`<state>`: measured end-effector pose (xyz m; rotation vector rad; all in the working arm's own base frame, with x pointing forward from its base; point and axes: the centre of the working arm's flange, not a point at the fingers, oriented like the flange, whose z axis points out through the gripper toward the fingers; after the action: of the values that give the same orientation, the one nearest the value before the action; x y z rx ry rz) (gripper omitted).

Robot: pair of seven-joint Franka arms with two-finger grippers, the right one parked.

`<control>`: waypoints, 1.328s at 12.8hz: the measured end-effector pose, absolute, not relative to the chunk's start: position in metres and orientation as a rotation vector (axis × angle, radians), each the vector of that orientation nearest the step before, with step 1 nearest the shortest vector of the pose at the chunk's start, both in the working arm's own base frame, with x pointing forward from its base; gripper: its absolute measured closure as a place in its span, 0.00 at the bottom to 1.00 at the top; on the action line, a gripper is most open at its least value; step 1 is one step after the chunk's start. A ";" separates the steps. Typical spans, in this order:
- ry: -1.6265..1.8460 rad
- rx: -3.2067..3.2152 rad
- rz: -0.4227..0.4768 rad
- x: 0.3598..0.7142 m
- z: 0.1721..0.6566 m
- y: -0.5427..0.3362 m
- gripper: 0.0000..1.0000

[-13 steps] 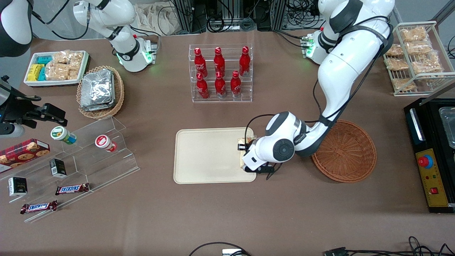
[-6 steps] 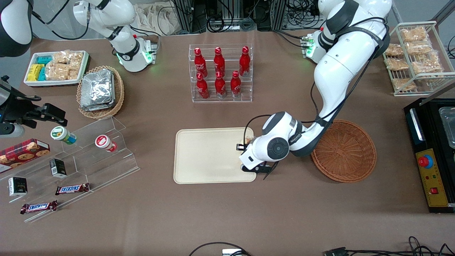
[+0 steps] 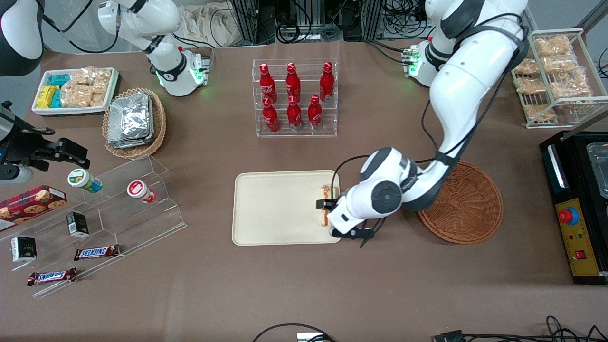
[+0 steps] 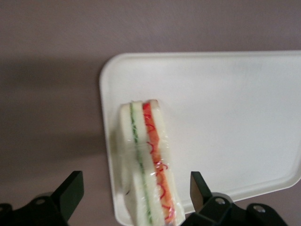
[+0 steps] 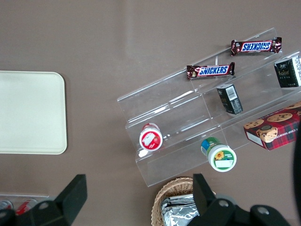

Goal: Place sandwich from basket to tray

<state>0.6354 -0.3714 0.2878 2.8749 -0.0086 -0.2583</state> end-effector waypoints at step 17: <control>-0.085 3.268 -0.369 0.576 0.590 -0.098 0.00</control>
<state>0.5760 -0.0977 0.5895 3.2680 -0.0846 -0.3692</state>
